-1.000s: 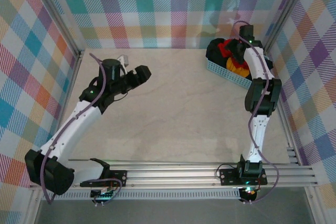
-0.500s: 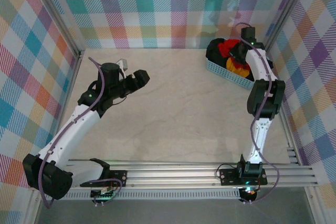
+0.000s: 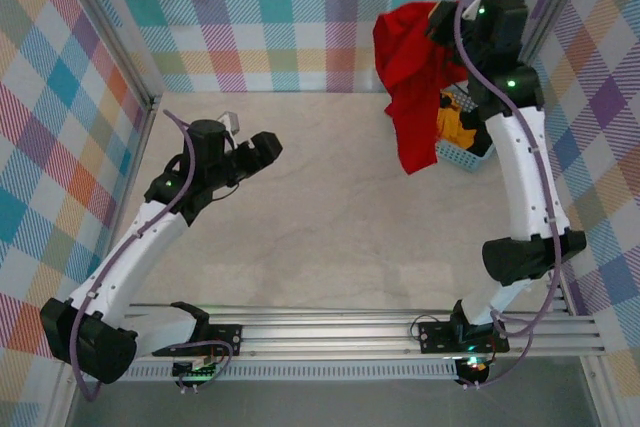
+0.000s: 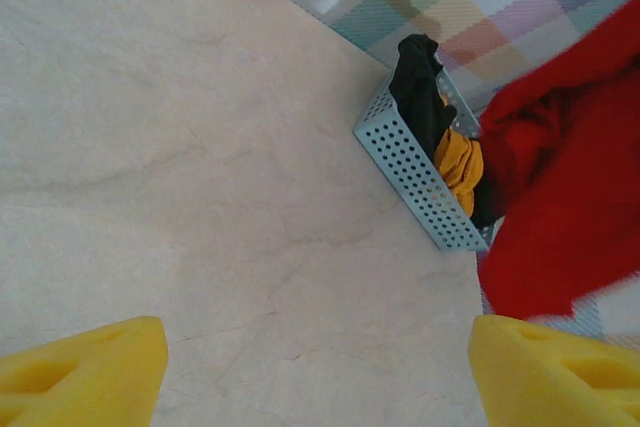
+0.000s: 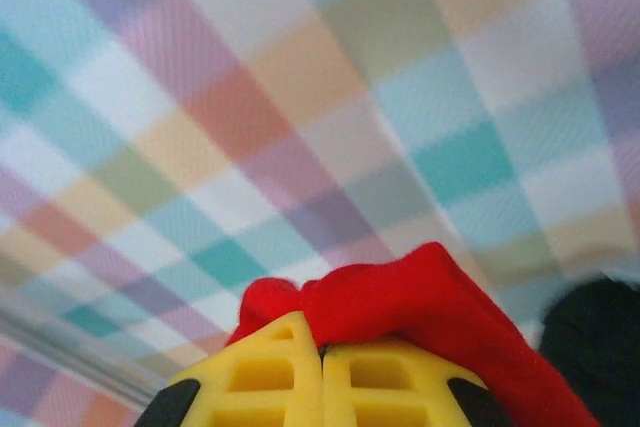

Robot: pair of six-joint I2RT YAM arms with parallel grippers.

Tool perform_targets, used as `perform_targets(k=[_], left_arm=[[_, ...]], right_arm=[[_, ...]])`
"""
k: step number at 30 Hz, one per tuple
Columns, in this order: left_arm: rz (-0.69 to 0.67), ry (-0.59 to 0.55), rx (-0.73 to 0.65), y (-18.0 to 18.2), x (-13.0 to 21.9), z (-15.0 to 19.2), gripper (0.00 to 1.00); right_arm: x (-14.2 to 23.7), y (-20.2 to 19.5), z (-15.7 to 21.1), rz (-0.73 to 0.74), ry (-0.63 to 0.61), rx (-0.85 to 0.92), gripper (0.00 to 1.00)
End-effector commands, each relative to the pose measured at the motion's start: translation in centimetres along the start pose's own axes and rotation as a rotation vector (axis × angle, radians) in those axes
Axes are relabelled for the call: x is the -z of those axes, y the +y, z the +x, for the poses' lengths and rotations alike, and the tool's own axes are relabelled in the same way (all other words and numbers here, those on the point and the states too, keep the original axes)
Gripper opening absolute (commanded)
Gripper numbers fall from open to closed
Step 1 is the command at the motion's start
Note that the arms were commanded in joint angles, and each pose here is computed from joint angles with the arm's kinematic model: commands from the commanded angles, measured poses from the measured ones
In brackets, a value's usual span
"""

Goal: Fold and stack the t-shirts

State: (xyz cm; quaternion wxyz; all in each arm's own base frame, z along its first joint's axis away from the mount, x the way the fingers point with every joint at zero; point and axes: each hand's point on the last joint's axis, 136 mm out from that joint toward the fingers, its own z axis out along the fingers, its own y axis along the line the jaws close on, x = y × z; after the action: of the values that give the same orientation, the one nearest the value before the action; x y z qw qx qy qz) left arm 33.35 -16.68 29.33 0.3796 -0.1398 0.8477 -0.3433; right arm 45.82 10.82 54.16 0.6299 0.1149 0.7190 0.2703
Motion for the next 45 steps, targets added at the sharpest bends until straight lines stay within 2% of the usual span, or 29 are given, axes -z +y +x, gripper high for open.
perform_targets(k=[1,6,13,16,20,21,22,24,26,28,30,31,34,36,39,43,45], left_arm=[[-0.037,-0.086,0.004,-0.6,2.6,-1.9,0.81],[-0.092,-0.132,-0.007,-0.1,4.7,-2.6,0.81],[-0.078,-0.077,0.016,0.2,3.8,-1.4,0.81],[-0.105,-0.084,0.029,1.2,3.9,-1.0,0.81],[-0.182,-0.088,0.027,3.3,4.3,-0.3,0.81],[-0.209,-0.081,0.026,4.0,4.3,0.1,0.8],[-0.225,-0.076,0.027,4.5,4.3,0.3,0.8],[-0.252,-0.06,0.029,5.4,4.0,1.0,0.8],[-0.267,-0.042,0.03,6.1,3.8,1.7,0.8],[-0.28,-0.016,0.024,6.7,3.6,2.4,0.8],[-0.284,0.025,0.013,7.2,3.2,3.5,0.8],[-0.28,0.05,0.012,7.3,3.0,4.0,0.79],[-0.251,0.158,0.006,7.4,1.7,6.7,0.78],[-0.262,0.23,-0.027,7.4,1.0,8.9,0.78],[-0.341,0.352,-0.117,7.9,0.2,13.0,0.79],[-0.515,0.454,-0.198,10.2,0.8,17.3,0.76],[-0.534,0.481,-0.239,10.7,0.9,19.0,0.76]], right_arm=[[2.9,5.1,-1.1,-0.182,0.047,0.042,0.0],[4.2,8.4,4.5,-0.334,0.264,-0.032,0.0],[4.0,9.6,13.1,-0.337,0.447,-0.047,0.0],[3.9,9.7,20.6,-0.326,0.605,-0.063,0.0],[6.1,11.3,31.5,-0.353,0.823,-0.039,0.0],[7.1,12.2,35.3,-0.385,0.913,-0.047,0.12],[8.1,13.1,38.1,-0.417,0.996,-0.053,0.18],[10.4,14.3,44.2,-0.446,1.191,-0.04,0.25],[12.3,14.7,47.6,-0.467,1.266,-0.003,0.34],[12.9,13.9,48.2,-0.448,1.248,-0.002,0.46],[12.5,11.4,46.9,-0.374,1.169,-0.005,0.6],[12.3,9.8,45.8,-0.331,1.128,-0.005,0.64],[11.4,3.6,43.1,-0.158,1.035,-0.052,0.65],[11.1,-2.6,41.7,0.021,0.987,-0.11,0.63],[12.0,-10.2,41.2,0.238,0.954,-0.185,0.63],[13.1,-14.5,42.2,0.367,0.955,-0.314,0.66],[13.1,-15.8,43.1,0.409,0.958,-0.371,0.66]])
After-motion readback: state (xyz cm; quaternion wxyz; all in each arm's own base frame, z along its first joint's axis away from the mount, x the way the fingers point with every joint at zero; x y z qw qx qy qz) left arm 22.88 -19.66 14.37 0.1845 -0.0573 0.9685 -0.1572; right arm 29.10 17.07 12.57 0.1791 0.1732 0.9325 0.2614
